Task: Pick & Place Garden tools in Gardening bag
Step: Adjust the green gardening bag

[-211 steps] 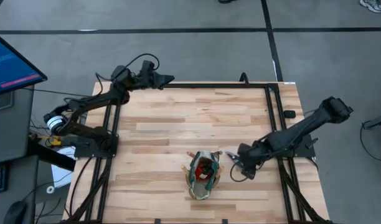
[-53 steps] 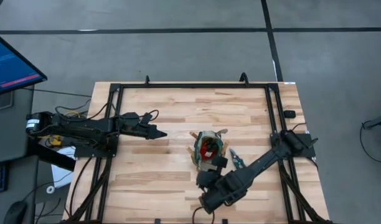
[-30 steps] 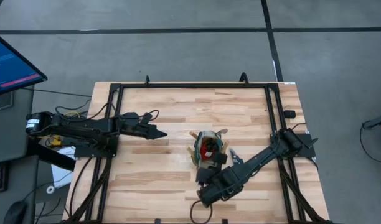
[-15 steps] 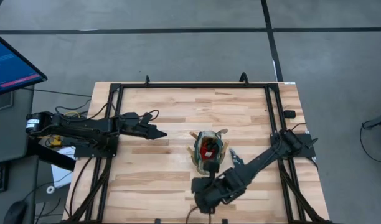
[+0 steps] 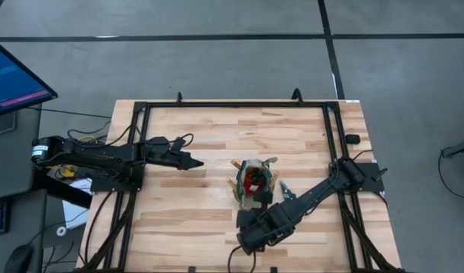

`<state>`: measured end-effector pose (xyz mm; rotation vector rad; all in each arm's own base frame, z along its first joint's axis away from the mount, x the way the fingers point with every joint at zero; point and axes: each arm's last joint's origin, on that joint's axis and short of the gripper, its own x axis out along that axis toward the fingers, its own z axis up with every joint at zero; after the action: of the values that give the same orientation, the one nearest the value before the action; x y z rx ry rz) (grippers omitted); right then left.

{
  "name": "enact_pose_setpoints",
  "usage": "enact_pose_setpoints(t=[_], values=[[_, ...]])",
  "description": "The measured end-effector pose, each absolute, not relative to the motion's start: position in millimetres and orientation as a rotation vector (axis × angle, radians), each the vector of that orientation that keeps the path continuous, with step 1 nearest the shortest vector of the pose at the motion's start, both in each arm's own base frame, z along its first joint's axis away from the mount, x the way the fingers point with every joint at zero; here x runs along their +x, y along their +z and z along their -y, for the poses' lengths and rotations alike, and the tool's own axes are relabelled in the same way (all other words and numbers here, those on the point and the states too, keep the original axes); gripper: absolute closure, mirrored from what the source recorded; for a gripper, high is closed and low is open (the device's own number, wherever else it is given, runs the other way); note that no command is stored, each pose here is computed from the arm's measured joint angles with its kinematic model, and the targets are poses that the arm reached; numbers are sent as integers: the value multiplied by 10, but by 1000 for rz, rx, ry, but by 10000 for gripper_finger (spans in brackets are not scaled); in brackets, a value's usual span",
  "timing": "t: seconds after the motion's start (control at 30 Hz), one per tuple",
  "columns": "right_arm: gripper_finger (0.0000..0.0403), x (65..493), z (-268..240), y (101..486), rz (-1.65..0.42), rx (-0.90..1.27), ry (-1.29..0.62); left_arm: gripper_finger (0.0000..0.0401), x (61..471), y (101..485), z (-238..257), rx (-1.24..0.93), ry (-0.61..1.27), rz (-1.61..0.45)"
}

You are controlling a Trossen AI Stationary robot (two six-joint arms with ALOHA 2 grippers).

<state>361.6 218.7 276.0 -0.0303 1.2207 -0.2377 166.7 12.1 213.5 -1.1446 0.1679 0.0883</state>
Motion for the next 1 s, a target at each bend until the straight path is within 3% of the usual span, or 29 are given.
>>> enact_pose_setpoints(t=[0.43,0.67,1.0], values=[[403,3671,-1976,2754,-1242,-70,-326,393,1667,2137,-122,-1144,88,-167],[403,3617,-2272,3000,-1116,-27,-157,397,1668,2140,-122,-1128,85,-164],[403,3747,-2226,2622,-1261,-48,-209,393,1668,2142,-121,-1117,82,-162]])
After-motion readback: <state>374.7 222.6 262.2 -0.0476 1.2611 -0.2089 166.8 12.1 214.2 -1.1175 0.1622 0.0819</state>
